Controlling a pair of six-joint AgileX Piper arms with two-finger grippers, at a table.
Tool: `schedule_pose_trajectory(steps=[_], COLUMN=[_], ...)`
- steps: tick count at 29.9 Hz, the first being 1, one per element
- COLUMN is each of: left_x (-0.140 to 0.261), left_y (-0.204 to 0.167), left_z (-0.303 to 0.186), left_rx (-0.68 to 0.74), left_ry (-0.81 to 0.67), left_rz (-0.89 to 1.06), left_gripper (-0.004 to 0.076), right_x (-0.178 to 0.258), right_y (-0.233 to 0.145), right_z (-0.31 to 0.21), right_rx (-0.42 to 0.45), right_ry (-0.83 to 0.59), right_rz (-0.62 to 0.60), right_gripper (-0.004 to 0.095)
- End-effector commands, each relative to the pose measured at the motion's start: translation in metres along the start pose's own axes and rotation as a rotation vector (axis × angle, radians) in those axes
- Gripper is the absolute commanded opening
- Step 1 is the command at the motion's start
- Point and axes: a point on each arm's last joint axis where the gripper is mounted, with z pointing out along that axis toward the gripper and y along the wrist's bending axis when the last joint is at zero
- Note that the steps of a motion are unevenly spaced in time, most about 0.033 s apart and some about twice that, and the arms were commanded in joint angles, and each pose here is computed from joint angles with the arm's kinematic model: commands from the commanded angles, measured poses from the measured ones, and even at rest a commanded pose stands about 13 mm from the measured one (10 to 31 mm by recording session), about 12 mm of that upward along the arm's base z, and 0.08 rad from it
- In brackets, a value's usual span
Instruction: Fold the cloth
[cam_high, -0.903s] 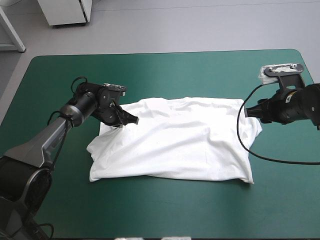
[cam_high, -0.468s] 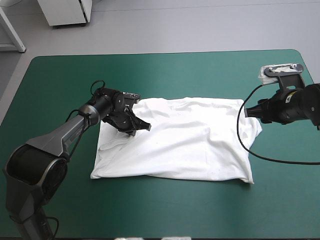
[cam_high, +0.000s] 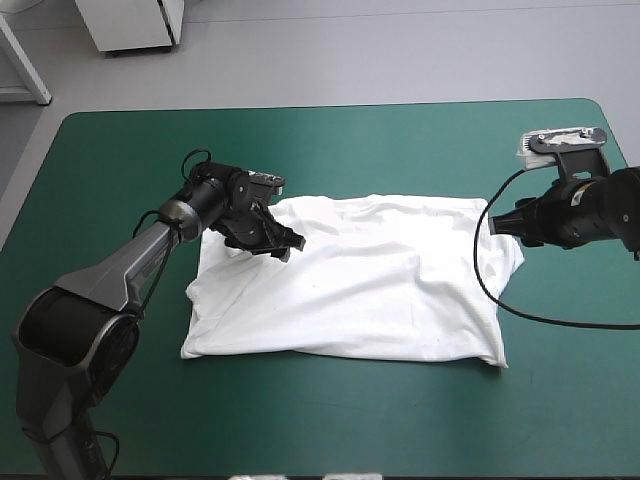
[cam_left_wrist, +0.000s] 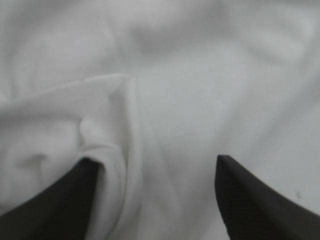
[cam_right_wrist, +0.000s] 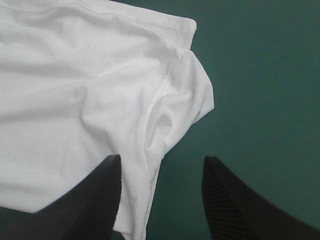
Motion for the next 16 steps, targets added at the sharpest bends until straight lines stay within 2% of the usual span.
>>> schedule_pose_trajectory(steps=[1, 7, 12, 16], left_x=[-0.007, -0.002, 0.009, 0.016], left_y=[-0.006, -0.006, 0.003, 0.011], left_z=[-0.048, -0.071, -0.089, -0.112], left_rx=[0.01, -0.007, -0.114, -0.22], left_ry=[-0.117, -0.138, -0.101, -0.15], left_rz=[0.019, 0.031, 0.052, 0.045], left_gripper=[0.0525, 0.0525, 0.0524, 0.0524], right_x=[-0.002, -0.004, -0.011, -0.016], right_y=[-0.002, -0.003, -0.004, -0.01], right_z=[-0.016, -0.012, 0.01, 0.033], right_rx=[0.017, 0.028, 0.031, 0.032], right_ry=[-0.062, -0.051, 0.009, 0.071], right_rz=[-0.004, 0.027, 0.044, 0.075], right_gripper=[0.0472, 0.0472, 0.0472, 0.0472])
